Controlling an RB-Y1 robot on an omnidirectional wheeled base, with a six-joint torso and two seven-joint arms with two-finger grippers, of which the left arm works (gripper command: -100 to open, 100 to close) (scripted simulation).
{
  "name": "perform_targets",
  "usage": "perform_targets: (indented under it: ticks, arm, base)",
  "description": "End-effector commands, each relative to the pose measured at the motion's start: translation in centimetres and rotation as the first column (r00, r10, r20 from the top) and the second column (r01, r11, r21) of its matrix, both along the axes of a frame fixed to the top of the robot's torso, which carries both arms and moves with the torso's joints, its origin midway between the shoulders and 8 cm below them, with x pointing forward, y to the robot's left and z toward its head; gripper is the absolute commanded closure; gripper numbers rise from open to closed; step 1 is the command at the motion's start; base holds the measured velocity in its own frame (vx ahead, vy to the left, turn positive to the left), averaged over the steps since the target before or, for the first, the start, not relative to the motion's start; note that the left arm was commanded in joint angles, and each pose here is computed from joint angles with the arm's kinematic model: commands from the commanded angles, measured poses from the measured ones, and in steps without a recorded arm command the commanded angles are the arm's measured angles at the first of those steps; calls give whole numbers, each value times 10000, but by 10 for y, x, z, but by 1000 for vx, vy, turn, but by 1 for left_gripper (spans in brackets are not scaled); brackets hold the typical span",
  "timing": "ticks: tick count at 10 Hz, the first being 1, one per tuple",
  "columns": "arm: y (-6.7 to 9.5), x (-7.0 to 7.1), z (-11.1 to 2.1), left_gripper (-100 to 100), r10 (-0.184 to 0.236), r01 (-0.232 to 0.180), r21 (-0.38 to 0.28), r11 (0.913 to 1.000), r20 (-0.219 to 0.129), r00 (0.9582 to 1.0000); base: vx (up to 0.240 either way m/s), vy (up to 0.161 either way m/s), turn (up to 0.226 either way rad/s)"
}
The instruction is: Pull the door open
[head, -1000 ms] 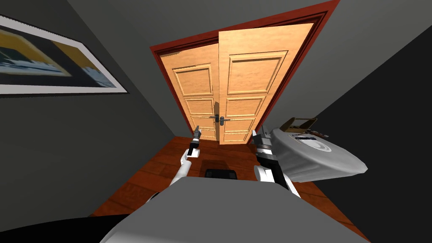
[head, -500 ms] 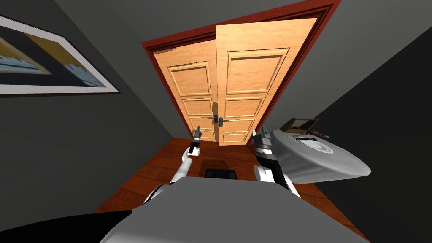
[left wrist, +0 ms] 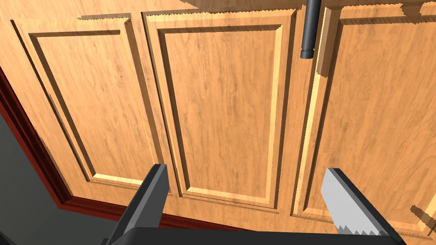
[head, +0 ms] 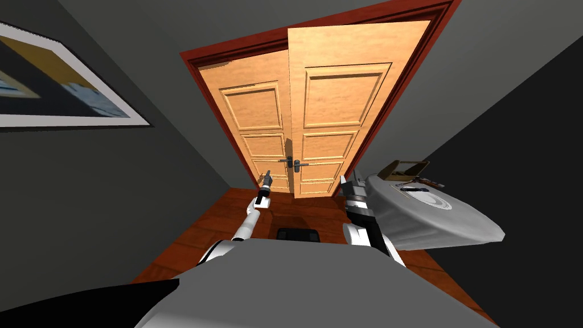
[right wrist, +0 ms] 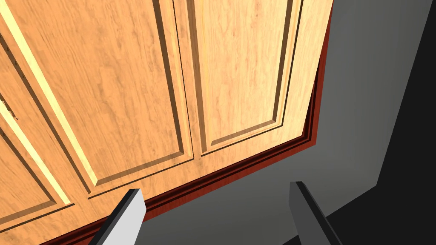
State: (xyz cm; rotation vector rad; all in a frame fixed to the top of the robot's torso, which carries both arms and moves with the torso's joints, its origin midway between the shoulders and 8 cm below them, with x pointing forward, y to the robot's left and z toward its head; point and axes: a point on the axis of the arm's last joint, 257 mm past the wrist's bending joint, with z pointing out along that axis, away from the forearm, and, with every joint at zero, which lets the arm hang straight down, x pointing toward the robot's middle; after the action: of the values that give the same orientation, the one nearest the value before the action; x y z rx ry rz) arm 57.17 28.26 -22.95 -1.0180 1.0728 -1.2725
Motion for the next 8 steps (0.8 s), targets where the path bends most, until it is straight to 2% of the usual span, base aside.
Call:
perform_targets:
  ticks: [1,4,8]
  arm:
    - [3,6,-10,-100,27,-28,-43,10000,-269,9996]
    - [7,17,-24,-100,78,-85,-108,9999,-691,9976]
    - [12,29,-39,-100,143,-167,-193,9997,-1187,9928]
  base:
    - [94,-21,-39]
    - [108,-21,-40]
    - [92,-20,-39]
